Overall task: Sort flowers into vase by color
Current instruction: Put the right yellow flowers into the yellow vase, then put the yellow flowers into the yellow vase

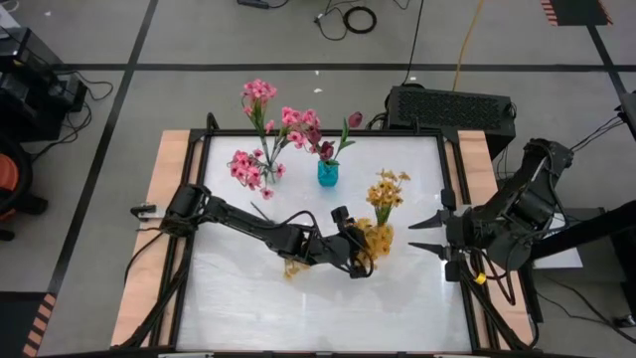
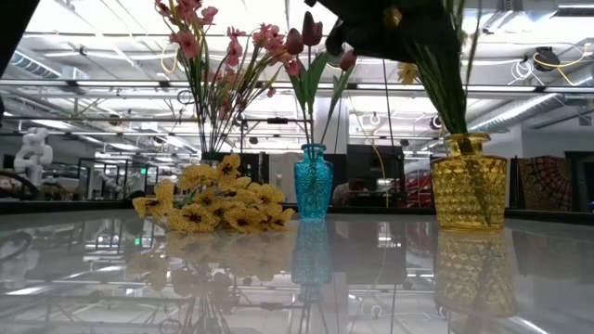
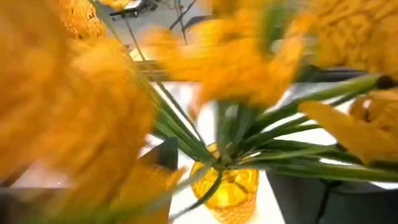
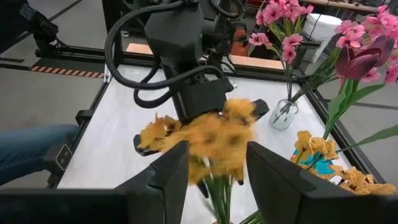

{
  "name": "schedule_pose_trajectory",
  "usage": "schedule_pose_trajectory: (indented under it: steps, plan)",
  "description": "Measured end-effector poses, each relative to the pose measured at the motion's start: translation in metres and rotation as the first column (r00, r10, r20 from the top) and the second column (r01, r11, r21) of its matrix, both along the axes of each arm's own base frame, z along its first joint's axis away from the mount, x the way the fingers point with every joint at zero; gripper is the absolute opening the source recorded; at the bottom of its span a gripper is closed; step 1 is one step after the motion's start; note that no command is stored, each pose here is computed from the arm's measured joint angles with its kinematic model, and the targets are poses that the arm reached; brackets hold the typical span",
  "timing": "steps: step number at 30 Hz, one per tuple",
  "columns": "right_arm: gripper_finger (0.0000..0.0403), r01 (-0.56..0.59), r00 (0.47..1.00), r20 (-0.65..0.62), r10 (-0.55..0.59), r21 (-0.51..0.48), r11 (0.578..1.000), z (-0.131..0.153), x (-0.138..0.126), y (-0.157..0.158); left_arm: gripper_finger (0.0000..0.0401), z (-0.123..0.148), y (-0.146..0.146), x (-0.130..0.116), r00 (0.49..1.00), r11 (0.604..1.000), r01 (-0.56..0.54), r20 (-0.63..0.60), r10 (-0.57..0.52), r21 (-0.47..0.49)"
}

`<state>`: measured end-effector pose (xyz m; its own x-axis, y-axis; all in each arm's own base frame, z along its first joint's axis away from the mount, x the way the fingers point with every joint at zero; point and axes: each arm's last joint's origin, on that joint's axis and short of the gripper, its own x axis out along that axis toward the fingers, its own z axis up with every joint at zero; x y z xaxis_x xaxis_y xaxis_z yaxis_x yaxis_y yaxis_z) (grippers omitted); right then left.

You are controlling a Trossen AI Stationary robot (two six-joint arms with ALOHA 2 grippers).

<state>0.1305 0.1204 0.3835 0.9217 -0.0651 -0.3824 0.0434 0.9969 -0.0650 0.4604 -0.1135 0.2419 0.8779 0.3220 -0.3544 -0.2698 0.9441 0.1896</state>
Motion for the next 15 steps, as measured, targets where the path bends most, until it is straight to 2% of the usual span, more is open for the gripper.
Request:
schedule_pose_trajectory:
  steps: [6,15]
  plan:
    - [0.0152,0.001,1.000,-0.001,-0.001,0.000,1.000,0.000,0.000,0.000,0.0296,-0.004,-0.005,-0.004,0.999,0.999,-0.030,-0.039,0.031,0.035]
    - [0.0152,0.001,1.000,-0.007,-0.001,-0.008,1.000,-0.002,0.002,0.002,0.0351,-0.011,-0.019,-0.018,0.987,0.993,-0.091,-0.129,0.100,0.070]
